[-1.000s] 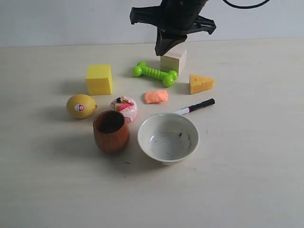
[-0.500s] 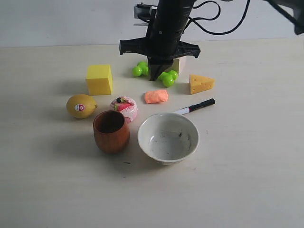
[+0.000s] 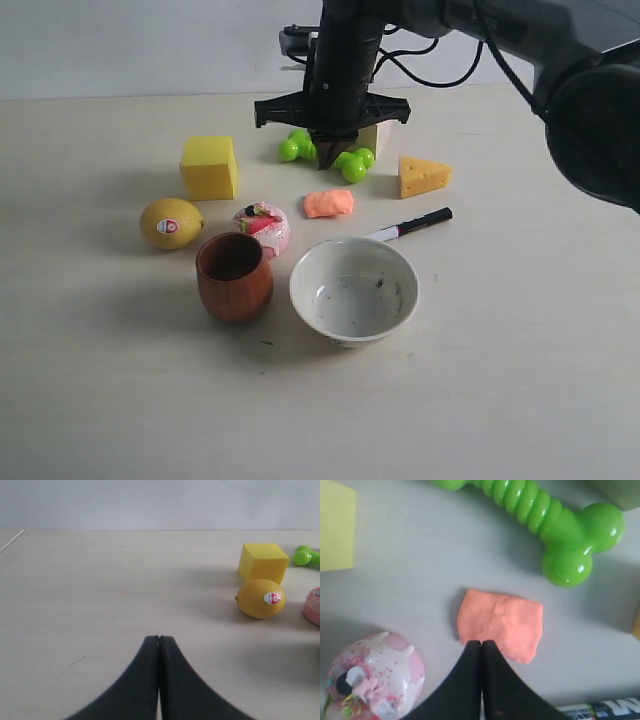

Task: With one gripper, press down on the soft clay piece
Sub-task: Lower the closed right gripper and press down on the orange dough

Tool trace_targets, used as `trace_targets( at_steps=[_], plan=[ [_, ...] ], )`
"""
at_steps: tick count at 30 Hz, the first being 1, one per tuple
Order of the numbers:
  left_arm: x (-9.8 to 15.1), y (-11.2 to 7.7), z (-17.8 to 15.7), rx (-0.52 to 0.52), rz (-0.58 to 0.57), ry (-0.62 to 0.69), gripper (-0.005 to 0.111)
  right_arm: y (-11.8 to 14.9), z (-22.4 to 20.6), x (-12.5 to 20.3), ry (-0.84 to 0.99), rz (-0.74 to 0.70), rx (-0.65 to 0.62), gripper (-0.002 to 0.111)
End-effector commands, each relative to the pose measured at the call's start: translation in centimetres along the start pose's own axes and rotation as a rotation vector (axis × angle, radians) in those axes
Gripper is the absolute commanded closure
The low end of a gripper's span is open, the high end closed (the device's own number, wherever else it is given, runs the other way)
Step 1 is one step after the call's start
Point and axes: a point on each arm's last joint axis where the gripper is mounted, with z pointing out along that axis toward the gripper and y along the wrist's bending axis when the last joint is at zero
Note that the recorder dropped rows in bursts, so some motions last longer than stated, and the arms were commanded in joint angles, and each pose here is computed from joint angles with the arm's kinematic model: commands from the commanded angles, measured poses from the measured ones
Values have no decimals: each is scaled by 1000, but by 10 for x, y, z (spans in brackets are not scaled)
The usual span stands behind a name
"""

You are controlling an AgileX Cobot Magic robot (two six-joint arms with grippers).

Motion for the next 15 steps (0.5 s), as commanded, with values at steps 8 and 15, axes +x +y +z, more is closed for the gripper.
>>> trace_targets(
  at_steps=[8,15],
  plan=[
    [-2,0,-1,-3,3,-18,107,-8,23,-4,3,-17,75,108],
    [-2,0,-1,-3,3,-18,107,-10,38,-2,33,6,80,108]
  ],
)
